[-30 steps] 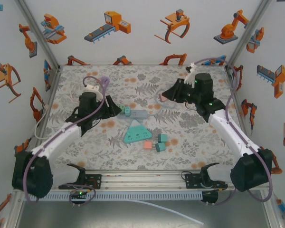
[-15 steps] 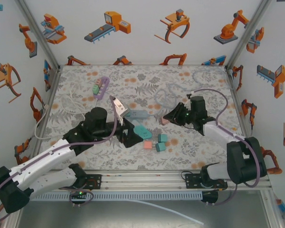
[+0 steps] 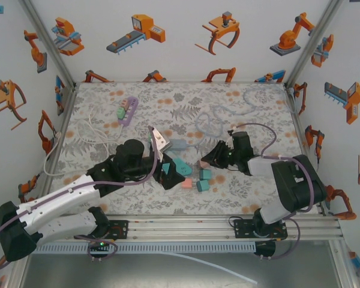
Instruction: Pull the plug off the socket
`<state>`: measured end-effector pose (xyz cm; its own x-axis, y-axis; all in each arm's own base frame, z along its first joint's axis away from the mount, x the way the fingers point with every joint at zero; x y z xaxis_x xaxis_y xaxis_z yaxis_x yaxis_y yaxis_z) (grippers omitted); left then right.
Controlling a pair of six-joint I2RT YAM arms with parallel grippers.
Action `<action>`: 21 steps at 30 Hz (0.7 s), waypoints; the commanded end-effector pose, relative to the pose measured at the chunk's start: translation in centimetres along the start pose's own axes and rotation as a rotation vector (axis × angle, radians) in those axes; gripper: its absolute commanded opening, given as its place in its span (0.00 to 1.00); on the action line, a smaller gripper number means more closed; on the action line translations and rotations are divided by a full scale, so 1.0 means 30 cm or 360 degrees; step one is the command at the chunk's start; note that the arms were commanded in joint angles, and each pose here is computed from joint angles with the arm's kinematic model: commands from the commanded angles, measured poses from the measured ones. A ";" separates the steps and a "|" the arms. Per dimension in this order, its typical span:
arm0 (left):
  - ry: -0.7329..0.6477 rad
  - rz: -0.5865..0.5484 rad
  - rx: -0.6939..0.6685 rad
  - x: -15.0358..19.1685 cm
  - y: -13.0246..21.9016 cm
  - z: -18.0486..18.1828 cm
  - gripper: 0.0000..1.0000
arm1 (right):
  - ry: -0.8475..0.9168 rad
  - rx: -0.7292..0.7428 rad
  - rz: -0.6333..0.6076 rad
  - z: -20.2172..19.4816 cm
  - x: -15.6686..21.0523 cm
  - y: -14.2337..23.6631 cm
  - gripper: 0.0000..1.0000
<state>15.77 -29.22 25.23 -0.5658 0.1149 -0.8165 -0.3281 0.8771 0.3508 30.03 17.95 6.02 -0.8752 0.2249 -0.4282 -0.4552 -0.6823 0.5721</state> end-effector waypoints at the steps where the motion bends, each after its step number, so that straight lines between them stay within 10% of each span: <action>1: -0.0009 -0.0088 -0.0080 -0.022 0.016 0.022 0.97 | 0.0042 0.0051 -0.0050 -0.028 0.001 -0.005 0.36; 21: 0.0151 -0.0241 -0.0513 -0.043 0.071 0.163 0.97 | 0.0474 0.0337 -0.0348 0.093 -0.157 0.238 0.56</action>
<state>18.98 -26.29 24.73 -0.5531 -0.0137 -0.8330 -0.5726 0.7326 0.3681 29.34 14.63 10.47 -0.7689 0.1876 -0.6112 -0.6042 -0.5256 0.5989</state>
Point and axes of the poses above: each hand's point on the last joint's axis, 136 mm out from that joint toward the fingers, its own y axis back along the fingers, its own z axis along the line the jaws close on, x = y × z, the point moved 2 cm from there along y, back along the fingers, and after that the axes turned 14 degrees about y, right-handed, at the moved point
